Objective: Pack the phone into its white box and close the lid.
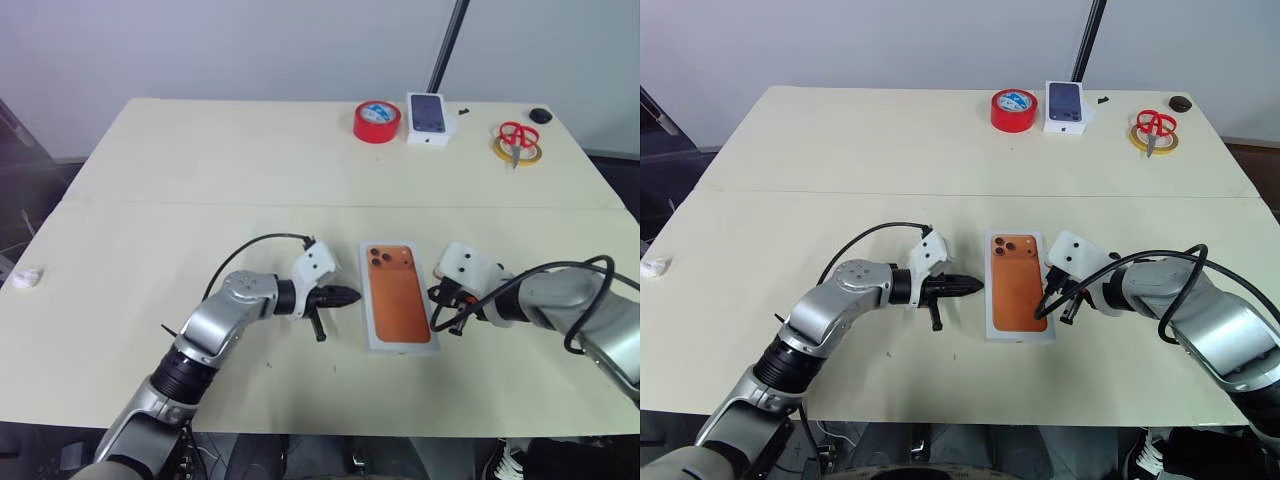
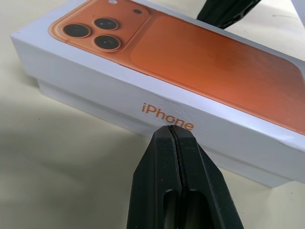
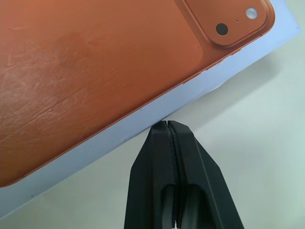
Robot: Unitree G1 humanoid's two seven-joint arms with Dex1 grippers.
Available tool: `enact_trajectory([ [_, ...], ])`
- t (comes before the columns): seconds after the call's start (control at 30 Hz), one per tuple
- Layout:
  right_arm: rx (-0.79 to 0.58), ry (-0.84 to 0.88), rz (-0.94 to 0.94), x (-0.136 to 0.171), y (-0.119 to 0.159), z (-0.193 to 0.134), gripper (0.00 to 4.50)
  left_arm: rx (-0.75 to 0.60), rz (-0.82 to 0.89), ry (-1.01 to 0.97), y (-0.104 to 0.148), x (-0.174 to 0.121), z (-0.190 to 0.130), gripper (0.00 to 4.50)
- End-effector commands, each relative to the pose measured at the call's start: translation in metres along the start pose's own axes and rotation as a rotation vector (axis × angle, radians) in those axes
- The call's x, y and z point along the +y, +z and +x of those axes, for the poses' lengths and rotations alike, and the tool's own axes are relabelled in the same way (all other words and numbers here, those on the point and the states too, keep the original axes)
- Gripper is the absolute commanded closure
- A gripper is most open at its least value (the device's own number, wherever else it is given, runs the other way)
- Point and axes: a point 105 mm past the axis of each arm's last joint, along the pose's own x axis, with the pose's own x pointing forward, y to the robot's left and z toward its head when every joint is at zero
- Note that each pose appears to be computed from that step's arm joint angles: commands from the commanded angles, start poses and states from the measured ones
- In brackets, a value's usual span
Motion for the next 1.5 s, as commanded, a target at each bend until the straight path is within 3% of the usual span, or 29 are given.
enact_trajectory([
  [0.03, -0.046, -0.015, -0.045, -0.001, 0.014, -0.005, 4.49, -0.045, 0.021, -0.002, 0.011, -0.001, -0.002, 4.5],
  [0.27, -0.019, -0.043, -0.061, -0.007, 0.008, -0.009, 4.49, -0.042, 0.019, 0.022, 0.01, 0.004, -0.007, 4.5],
  [0.57, -0.018, -0.071, -0.095, -0.026, 0.002, -0.038, 4.49, -0.113, -0.008, 0.074, 0.027, 0.018, -0.016, 4.5],
  [0.67, -0.045, -0.025, -0.111, -0.019, 0.005, -0.044, 4.49, -0.132, 0.006, 0.061, 0.035, 0.016, -0.012, 4.5],
  [0.83, -0.121, 0.137, -0.128, 0.017, 0.014, -0.046, 4.49, -0.158, 0.026, 0.039, 0.049, 0.014, 0.003, 4.5],
  [1.0, -0.105, 0.175, -0.089, 0.036, 0.006, -0.031, 4.49, -0.091, 0.065, 0.035, 0.039, 0.015, 0.021, 4.5],
  [1.5, -0.086, 0.151, -0.035, 0.041, -0.004, -0.02, 4.49, -0.079, 0.037, 0.056, 0.025, 0.02, 0.032, 4.5],
])
